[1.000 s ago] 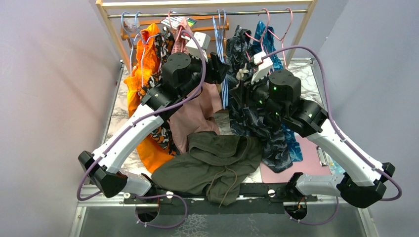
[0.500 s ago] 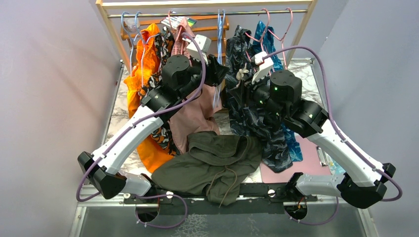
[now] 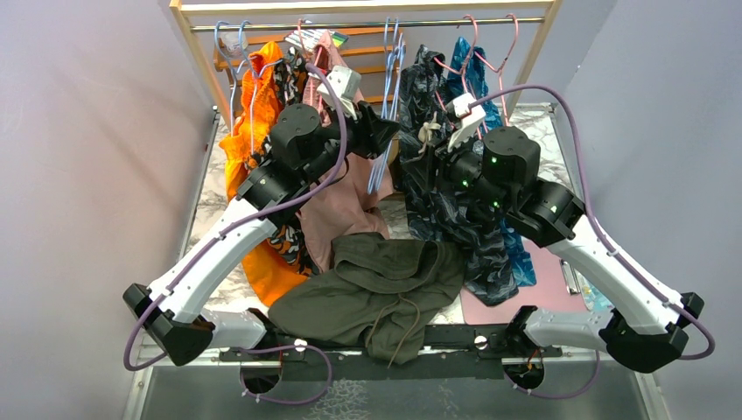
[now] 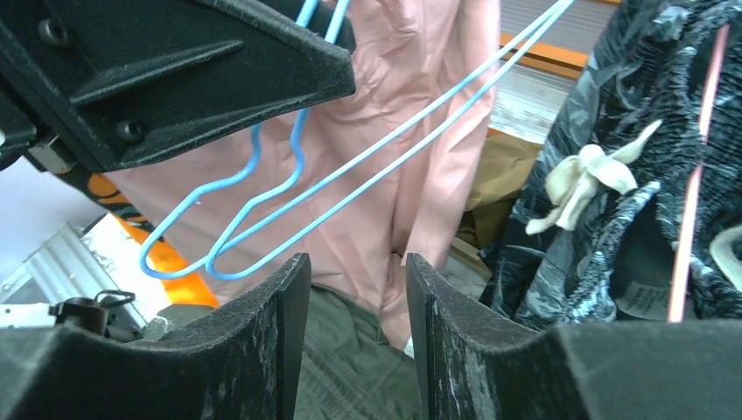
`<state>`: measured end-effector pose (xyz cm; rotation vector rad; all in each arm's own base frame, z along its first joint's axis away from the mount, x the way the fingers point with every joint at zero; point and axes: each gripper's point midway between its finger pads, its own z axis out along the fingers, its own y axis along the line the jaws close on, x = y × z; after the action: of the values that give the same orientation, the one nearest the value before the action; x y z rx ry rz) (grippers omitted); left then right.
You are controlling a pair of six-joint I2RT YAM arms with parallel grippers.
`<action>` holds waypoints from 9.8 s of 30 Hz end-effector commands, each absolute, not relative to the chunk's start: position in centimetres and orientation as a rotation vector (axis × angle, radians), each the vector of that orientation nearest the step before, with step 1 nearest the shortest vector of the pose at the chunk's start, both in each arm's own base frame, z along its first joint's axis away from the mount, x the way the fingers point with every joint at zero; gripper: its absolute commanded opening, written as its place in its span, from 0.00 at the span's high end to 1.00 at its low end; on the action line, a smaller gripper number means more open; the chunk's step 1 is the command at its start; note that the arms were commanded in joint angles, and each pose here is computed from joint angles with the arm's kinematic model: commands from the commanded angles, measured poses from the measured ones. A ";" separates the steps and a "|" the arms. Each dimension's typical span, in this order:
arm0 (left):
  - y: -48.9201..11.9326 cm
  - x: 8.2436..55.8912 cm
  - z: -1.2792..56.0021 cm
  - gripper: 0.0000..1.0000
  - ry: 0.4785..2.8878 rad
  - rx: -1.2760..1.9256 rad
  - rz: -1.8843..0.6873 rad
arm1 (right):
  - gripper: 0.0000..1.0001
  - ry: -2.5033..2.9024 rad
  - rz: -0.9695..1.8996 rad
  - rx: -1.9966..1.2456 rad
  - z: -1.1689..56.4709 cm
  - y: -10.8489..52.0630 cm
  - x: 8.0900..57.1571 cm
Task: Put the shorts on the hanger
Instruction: Pick up the hanger from the clothesline, then hang the shorts on the hanger.
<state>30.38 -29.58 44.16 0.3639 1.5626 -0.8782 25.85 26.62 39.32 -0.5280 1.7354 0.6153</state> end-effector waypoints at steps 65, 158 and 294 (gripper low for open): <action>-31.1 29.7 43.9 0.79 1.534 0.415 -0.975 | 0.54 1.685 0.774 -0.616 39.4 28.9 24.2; -29.6 21.6 42.0 1.00 1.378 0.252 -1.052 | 0.48 1.427 0.924 0.036 46.8 26.9 28.8; -21.6 15.5 17.7 1.00 2.339 0.365 -0.514 | 0.99 1.370 0.782 -1.040 35.7 18.9 10.3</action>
<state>16.01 -20.24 13.93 0.3536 2.3981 -0.3668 11.11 19.14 35.66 -0.9996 1.3989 0.7741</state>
